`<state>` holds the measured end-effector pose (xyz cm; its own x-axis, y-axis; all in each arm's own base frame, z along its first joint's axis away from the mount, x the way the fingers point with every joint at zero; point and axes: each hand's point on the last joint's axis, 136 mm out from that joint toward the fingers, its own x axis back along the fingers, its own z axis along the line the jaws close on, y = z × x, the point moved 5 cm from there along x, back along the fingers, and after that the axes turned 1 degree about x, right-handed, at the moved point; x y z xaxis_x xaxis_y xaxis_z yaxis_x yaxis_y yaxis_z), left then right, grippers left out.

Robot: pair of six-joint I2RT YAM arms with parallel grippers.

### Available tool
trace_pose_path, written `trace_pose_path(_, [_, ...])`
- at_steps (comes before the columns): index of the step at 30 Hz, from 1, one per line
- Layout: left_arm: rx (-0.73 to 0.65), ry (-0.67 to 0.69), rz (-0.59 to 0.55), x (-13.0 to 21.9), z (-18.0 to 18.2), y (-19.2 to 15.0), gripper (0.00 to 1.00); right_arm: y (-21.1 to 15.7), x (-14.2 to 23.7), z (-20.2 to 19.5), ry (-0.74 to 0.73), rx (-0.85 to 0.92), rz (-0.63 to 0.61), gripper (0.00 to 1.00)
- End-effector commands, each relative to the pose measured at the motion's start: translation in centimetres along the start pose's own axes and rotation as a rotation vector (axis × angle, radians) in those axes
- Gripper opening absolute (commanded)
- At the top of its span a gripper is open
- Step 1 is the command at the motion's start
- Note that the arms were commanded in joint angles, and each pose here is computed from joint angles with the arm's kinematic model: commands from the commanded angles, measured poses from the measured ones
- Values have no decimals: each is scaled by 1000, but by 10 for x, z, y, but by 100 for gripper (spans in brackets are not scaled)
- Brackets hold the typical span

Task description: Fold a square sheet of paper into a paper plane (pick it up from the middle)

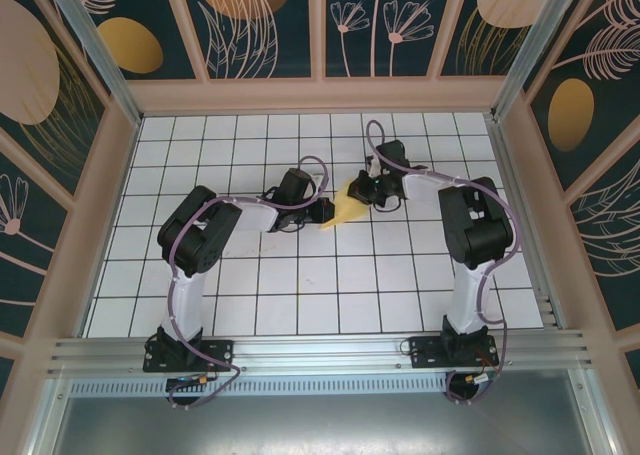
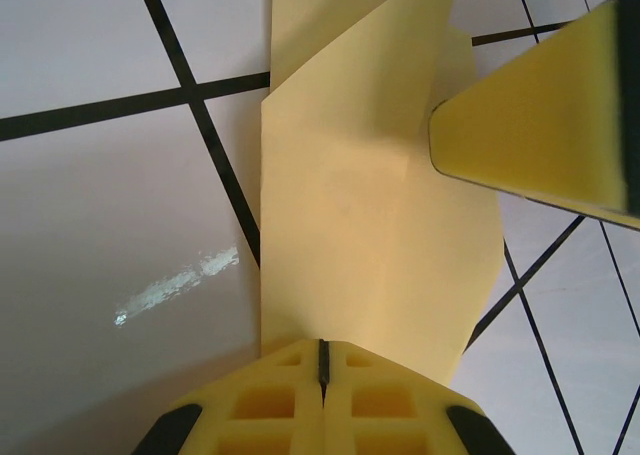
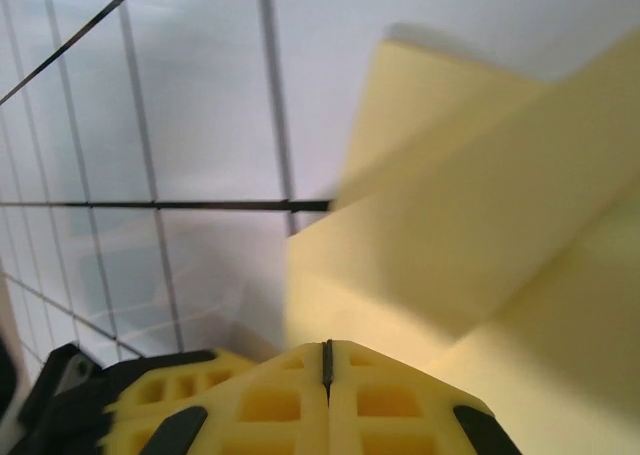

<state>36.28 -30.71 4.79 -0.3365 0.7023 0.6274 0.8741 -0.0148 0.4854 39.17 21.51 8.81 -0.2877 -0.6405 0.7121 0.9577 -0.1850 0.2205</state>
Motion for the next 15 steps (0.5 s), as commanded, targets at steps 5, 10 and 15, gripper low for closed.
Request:
trace_pose_path(5, [63, 167, 166, -11, 48, -54, 0, -24, -14, 15, 13, 17, 38, 3])
trace_pose_path(10, [66, 168, 162, -10, 48, -55, 0, -31, -25, -1, -22, -23, 64, 2])
trace_pose_path(15, [70, 168, 158, -10, 48, -54, 0, -43, -29, -12, -30, -43, 96, 2])
